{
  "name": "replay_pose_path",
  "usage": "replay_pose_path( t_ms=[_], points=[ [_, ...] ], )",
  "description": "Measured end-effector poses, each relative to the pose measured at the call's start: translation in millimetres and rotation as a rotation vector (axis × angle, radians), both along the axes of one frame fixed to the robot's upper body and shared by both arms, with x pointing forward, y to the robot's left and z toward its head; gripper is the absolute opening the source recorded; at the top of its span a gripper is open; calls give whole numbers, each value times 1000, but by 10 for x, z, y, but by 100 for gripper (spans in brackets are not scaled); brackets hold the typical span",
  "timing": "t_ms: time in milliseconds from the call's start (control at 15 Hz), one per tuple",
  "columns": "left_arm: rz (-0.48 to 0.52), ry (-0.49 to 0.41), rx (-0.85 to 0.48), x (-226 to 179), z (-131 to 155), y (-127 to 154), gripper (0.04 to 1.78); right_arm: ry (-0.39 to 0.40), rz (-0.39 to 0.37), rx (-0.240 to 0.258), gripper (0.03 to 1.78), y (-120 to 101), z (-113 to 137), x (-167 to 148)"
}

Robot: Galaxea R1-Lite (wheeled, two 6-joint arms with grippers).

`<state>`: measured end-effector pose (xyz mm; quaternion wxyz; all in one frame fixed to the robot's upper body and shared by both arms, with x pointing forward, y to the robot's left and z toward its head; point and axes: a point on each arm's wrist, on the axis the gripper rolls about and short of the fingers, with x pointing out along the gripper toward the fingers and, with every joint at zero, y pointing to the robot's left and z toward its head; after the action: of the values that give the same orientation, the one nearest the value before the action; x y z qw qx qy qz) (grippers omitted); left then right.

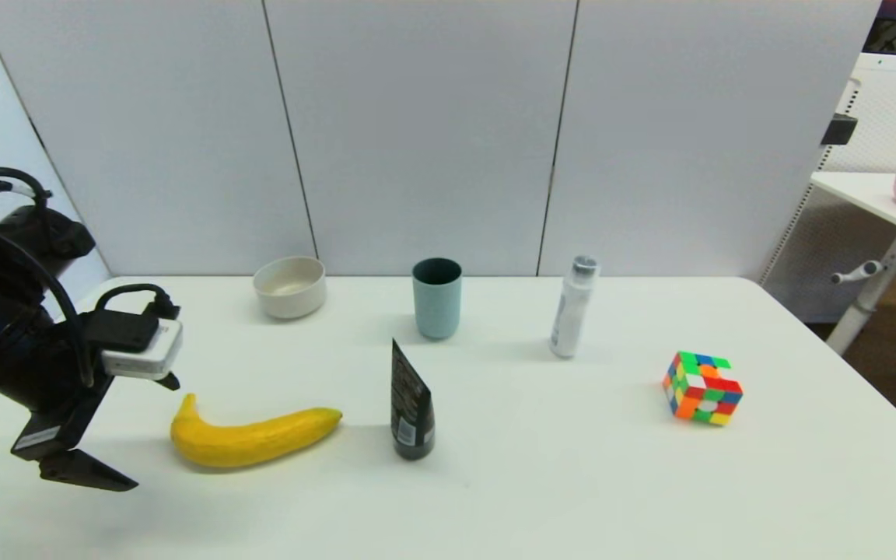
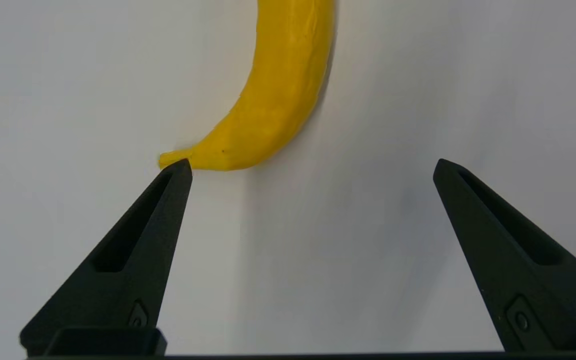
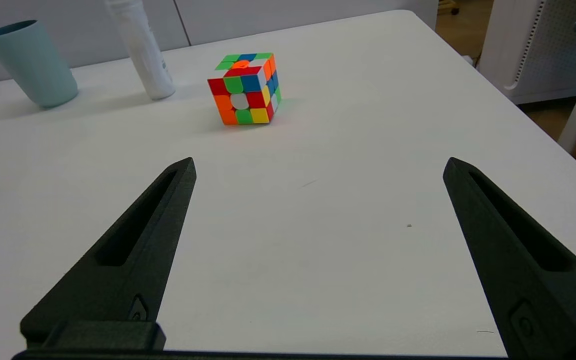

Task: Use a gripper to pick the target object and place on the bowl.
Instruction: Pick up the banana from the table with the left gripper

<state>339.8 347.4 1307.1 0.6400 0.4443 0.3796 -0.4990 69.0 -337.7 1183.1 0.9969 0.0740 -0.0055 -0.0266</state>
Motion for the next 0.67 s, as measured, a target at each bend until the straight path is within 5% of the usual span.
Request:
replay_pose_path(
  t_ms=[200, 667],
  points=[
    [-112, -43, 40, 180, -142, 19, 171, 0, 1, 0, 171, 0, 0, 0],
    [-142, -13, 34, 301, -288, -39, 171, 0, 0, 0, 171, 0, 0, 0]
  ],
)
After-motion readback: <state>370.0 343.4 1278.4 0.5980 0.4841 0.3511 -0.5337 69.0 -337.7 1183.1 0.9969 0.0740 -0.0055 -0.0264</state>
